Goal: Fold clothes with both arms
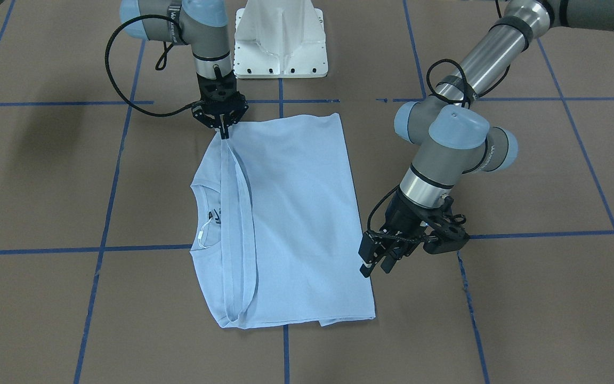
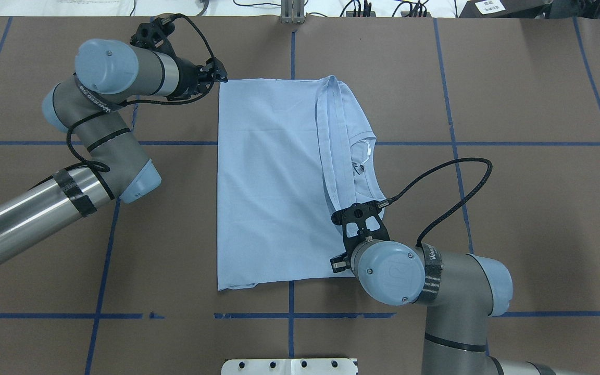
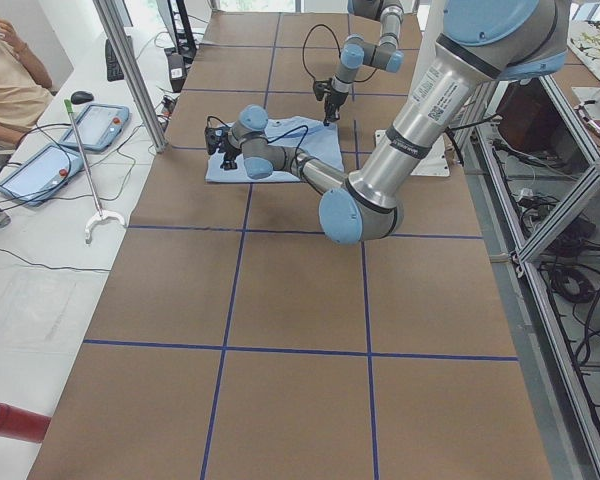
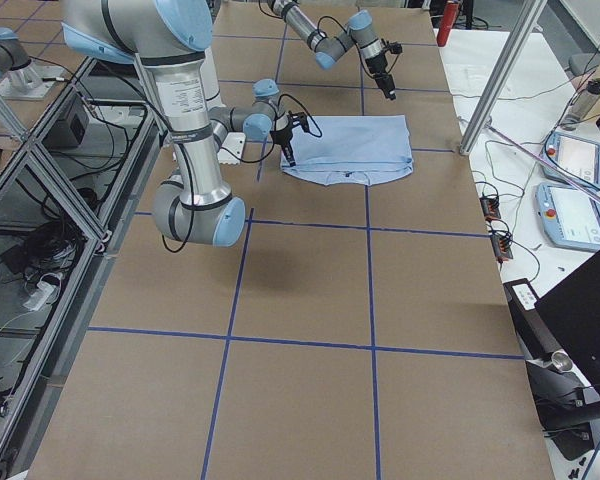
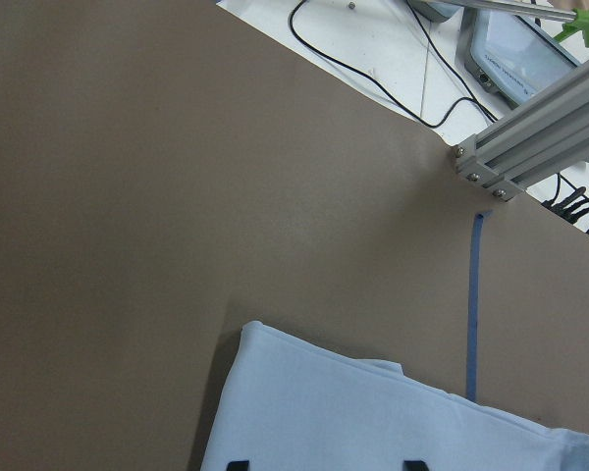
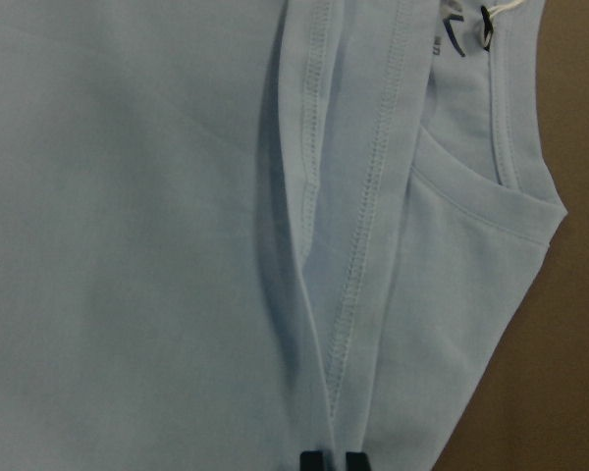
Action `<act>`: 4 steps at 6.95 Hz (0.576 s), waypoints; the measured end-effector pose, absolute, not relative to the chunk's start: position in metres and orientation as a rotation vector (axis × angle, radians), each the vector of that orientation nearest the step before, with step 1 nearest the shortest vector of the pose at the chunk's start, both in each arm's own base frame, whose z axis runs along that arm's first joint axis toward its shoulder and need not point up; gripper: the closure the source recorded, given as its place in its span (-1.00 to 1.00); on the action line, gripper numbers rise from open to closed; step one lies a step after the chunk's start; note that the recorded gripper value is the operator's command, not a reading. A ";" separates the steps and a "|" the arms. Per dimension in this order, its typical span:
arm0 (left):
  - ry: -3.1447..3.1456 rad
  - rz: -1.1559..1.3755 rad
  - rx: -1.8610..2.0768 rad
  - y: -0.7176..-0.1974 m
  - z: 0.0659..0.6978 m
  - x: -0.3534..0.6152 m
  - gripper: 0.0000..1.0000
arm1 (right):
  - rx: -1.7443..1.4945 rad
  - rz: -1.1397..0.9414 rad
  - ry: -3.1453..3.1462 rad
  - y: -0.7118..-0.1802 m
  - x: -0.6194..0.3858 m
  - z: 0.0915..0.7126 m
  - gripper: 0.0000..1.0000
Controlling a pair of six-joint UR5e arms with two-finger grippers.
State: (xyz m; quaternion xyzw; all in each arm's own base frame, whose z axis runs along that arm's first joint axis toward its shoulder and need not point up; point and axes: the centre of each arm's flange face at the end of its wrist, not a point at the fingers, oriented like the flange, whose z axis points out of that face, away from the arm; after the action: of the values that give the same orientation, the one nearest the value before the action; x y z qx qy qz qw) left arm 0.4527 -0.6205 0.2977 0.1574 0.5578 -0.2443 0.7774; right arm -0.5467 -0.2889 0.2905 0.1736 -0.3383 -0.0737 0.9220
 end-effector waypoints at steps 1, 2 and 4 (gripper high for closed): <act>1.207 -0.529 0.341 -0.620 0.298 0.453 -0.21 | 0.356 -0.150 -0.691 -0.289 -0.545 0.293 -0.17; 1.208 -0.529 0.341 -0.621 0.297 0.452 -0.21 | 0.355 -0.148 -0.687 -0.290 -0.541 0.297 -0.17; 1.205 -0.531 0.338 -0.620 0.297 0.452 -0.21 | 0.366 -0.125 -0.693 -0.304 -0.534 0.290 -0.09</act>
State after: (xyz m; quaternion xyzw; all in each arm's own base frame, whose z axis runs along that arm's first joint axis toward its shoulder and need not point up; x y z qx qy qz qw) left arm 0.4525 -0.6205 0.2974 0.1565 0.5573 -0.2455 0.7776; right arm -0.5342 -0.3043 0.2901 0.1784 -0.3376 -0.0608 0.9222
